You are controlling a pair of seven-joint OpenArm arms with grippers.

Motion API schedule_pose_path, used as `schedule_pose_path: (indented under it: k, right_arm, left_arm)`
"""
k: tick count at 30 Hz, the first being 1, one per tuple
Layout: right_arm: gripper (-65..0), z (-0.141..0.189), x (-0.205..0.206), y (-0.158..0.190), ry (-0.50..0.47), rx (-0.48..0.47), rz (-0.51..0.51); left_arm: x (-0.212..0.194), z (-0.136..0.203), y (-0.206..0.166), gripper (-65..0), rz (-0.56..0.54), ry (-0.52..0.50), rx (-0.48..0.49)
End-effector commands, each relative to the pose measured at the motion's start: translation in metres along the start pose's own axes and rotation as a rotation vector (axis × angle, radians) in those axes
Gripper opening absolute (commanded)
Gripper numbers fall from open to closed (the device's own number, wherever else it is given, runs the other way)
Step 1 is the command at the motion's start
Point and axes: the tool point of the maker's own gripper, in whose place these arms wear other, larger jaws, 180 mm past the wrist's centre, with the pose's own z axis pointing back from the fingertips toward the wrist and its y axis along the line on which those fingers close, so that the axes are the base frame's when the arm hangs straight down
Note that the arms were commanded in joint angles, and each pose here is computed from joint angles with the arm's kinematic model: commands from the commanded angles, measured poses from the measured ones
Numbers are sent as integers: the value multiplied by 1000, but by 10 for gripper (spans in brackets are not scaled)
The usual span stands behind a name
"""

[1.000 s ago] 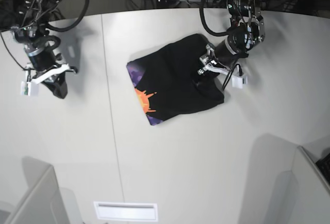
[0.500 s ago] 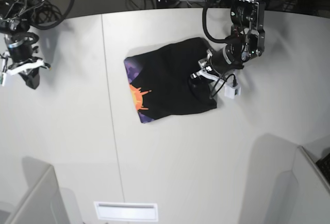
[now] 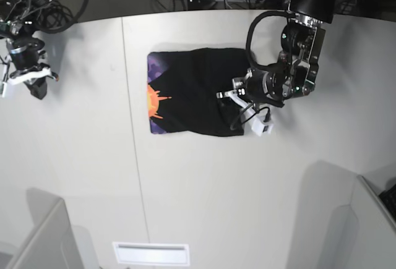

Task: Fold the T-shirt properly
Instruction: 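Rotate the folded bundle with the left gripper so the print faces the robot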

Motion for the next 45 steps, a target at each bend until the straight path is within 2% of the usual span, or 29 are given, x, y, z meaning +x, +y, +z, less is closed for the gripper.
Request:
schedule_pose_path:
  k: [1,3,9,13,19,27,31,34,40,45]
  right_arm:
    - [-650,1,15,0,-48,9,12]
    - [-650,-1,10,-4,-34,5,2]
    - [-650,-3,6,-7,-23,1,-3]
    - [-650,-3,6,-6,-23,2,-5]
    - [-650,-2,3,-7,-14,-2,-7]
    - [-650,1,-15,-9,72,-9,-13]
    - [-650,1,-28,-7,117,-10,-29]
    - [-650,6,-38,-12,132,-29,-57]
    - [-650,16,-54,-20,144,-62,-107]
    - [-650,21,-62,-22,160,-71,-108]
  left_arm:
    - [15,7,3,-650,-26,-28,9]
    - [16,5,4,-650,-76,-13,30]
    - [23,2,4,-650,-315,29,127]
    - [23,-4,-4,-650,-439,58,153]
    - [25,-8,-17,-650,-732,85,155]
    - [23,-17,-20,-650,-1314,169,262]
    - [17,-29,-35,-650,-1612,162,265]
    - [11,-33,-40,-650,-1774,162,244]
    - [12,-42,-53,-650,-1821,132,188]
    - [-3,-55,-65,-650,-1879,131,95]
